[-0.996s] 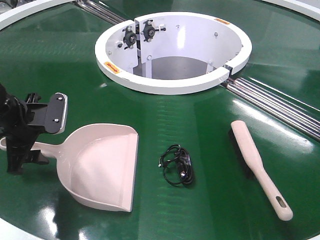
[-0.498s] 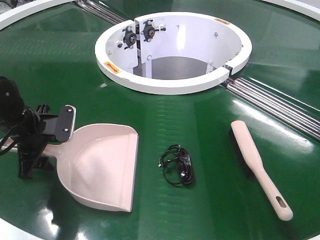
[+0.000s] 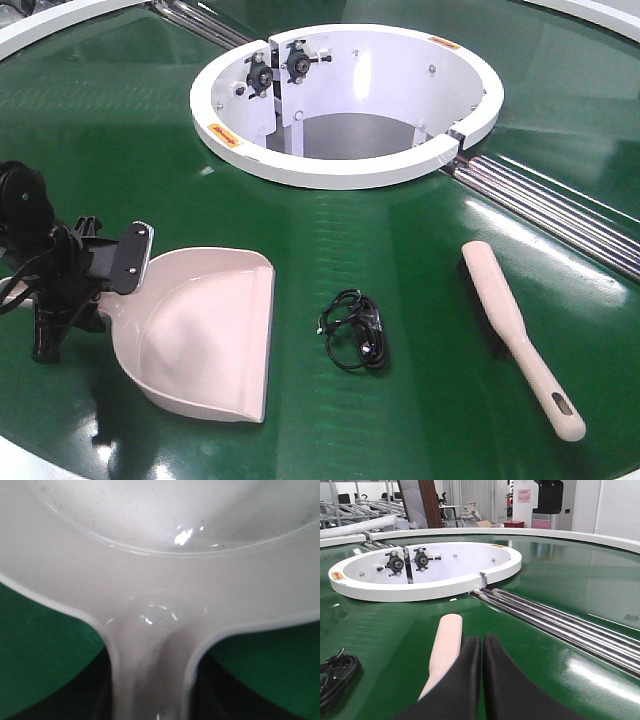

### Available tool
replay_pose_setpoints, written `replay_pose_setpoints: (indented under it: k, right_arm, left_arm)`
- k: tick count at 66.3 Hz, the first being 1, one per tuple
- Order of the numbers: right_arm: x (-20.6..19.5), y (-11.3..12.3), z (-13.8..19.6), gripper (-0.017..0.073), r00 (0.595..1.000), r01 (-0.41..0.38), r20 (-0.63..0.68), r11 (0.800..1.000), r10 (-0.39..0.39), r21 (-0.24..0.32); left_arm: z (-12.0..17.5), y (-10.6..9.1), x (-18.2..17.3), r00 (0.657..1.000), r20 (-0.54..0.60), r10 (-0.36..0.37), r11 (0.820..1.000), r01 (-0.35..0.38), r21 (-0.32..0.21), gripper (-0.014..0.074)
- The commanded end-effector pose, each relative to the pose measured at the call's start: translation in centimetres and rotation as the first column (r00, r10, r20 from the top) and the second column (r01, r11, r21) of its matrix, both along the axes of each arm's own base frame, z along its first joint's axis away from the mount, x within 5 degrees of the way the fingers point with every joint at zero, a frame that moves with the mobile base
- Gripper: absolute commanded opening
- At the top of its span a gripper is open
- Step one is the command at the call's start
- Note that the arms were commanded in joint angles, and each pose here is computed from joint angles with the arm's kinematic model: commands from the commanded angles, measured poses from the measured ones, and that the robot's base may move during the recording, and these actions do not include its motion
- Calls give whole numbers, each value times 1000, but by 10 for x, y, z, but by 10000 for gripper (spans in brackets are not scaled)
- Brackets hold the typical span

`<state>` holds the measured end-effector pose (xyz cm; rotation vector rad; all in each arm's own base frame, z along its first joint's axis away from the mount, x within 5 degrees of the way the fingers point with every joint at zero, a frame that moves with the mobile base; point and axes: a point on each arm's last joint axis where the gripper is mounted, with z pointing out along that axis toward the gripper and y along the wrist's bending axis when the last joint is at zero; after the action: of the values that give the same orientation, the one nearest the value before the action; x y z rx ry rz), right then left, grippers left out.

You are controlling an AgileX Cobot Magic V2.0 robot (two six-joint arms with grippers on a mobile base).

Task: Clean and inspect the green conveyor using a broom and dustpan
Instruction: 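Move the left gripper down to the beige dustpan handle and grasp it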

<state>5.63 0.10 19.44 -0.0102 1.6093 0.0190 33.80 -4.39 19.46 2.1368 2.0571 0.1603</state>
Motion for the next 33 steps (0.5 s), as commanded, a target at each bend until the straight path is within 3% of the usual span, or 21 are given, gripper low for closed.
replay_pose_setpoints:
  k: [1, 16, 33]
  right_arm:
    - [0, 0, 1, -10, 998, 3, 67, 1000, -2, -9]
    - [0, 0, 1, -10, 998, 3, 67, 1000, -2, -9]
    - [0, 0, 1, -10, 998, 3, 67, 1000, -2, -9]
  left_arm:
    - [29, -1, -1, 997, 79, 3, 1000, -2, -9, -8]
    - [53, -4, -8, 986, 165, 11, 999, -6, -32, -8]
    - [56, -28, -14, 985, 166, -35, 998, 41, -37, -8]
